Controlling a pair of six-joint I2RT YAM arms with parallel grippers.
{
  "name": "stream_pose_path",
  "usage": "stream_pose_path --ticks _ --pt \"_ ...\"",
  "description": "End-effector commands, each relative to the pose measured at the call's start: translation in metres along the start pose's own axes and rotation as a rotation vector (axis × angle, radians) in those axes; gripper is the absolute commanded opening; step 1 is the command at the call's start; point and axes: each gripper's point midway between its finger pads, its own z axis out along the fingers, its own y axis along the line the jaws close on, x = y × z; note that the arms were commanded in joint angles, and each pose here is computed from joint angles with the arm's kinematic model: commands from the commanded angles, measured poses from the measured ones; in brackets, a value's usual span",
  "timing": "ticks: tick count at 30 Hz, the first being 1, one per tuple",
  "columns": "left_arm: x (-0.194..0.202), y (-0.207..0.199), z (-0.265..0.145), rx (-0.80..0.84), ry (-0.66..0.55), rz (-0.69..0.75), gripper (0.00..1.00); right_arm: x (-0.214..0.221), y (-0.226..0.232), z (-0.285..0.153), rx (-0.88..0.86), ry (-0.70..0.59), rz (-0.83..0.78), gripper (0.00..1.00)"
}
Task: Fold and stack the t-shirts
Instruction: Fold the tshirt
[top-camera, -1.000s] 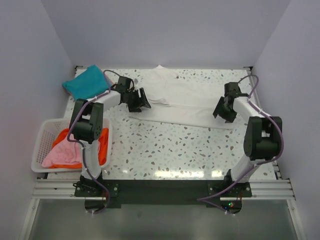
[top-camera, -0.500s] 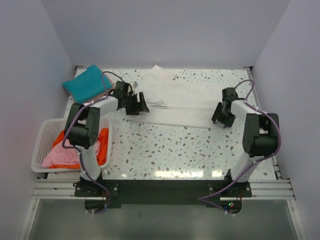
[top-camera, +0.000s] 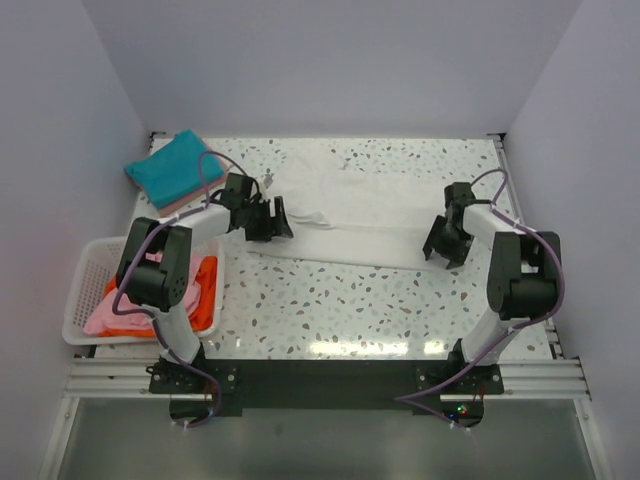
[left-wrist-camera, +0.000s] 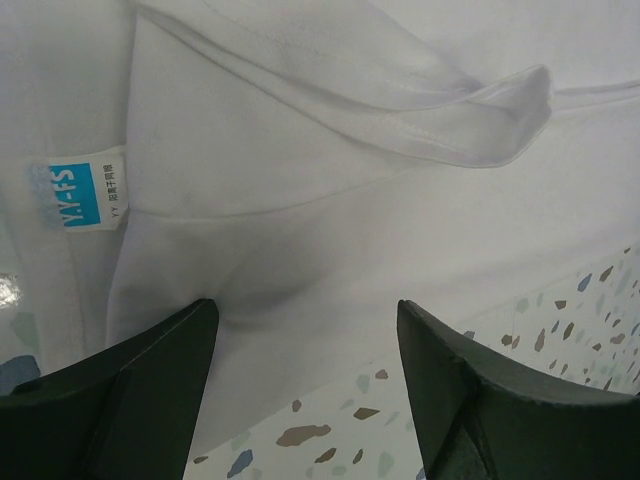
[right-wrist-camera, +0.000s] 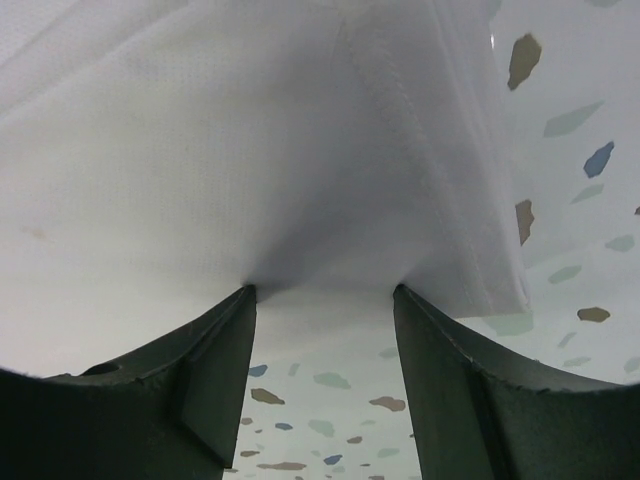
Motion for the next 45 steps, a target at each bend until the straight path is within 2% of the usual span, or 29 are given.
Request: stream_pose_path --ticks 1,5,9,15,20,28,45 --pt "0.047 0.030 -0.010 -0.117 0.131 -0.006 0.78 0.069 -0.018 0.003 0.045 0.253 0.020 0.61" --pt "0.065 0.031 -0.023 -0.144 0.166 0.004 0.78 0.079 -0.019 -0.006 0.029 0.268 0.027 0.60" --pt "0.066 0.017 -0.036 -0.135 0.167 0.024 0.79 0.078 -0.022 -0.019 0.020 0.256 -0.002 0.60" --pt "0.027 -0.032 -0.047 -0.065 0.095 0.107 0.80 0.051 -0.013 -0.046 -0.020 0.176 -0.016 0.61" --pt "0.015 -0.064 -0.037 0.016 0.100 0.144 0.80 0.032 -0.006 -0.058 -0.041 0.122 -0.019 0.61" --pt "0.013 -0.081 -0.016 0.093 0.127 0.140 0.80 0.028 -0.002 -0.063 -0.064 0.095 -0.006 0.61" --pt "0.014 -0.089 0.011 0.135 0.162 0.132 0.80 0.034 -0.005 -0.069 -0.073 0.073 0.015 0.61"
